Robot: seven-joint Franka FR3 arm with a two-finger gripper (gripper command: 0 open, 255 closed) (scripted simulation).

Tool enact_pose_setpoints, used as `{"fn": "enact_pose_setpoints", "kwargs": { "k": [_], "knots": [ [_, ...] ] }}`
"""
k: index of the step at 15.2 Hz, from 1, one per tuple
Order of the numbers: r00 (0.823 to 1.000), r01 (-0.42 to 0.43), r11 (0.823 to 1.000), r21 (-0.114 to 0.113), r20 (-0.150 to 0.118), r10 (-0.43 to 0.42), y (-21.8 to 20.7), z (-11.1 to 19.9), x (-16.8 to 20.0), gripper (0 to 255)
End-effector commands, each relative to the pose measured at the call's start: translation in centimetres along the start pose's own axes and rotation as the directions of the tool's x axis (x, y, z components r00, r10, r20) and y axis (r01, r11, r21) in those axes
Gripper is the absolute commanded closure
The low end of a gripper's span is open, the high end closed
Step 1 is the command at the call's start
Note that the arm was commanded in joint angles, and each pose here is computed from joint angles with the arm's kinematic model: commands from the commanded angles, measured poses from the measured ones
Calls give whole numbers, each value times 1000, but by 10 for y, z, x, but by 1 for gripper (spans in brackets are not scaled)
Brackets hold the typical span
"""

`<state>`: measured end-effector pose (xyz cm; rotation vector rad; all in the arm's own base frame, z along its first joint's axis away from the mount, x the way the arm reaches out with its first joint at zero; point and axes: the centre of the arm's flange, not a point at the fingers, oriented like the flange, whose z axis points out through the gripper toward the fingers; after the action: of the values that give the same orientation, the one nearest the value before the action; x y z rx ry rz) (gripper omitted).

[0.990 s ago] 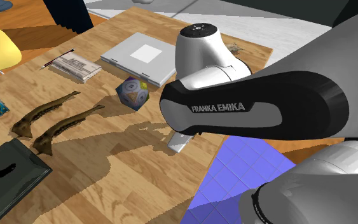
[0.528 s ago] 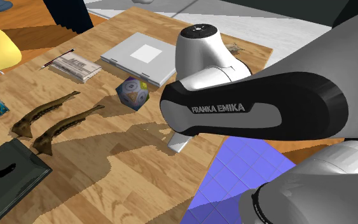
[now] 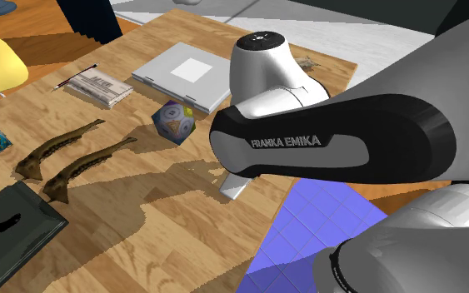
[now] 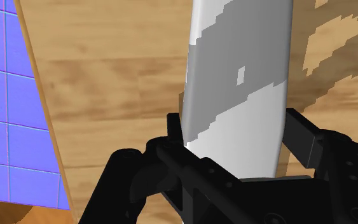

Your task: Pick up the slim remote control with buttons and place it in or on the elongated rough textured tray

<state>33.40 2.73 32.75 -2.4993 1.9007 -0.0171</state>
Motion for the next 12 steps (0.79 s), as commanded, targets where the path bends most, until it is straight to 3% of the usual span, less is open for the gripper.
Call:
{"fn": "enact_pose_setpoints", "kwargs": {
  "k": [1, 12],
  "knots": [
    [1000, 0, 1000, 0, 0, 0, 0, 0, 0, 255],
    [1000, 0, 1000, 0, 0, 0, 0, -58, 0, 255]
  ]
}}
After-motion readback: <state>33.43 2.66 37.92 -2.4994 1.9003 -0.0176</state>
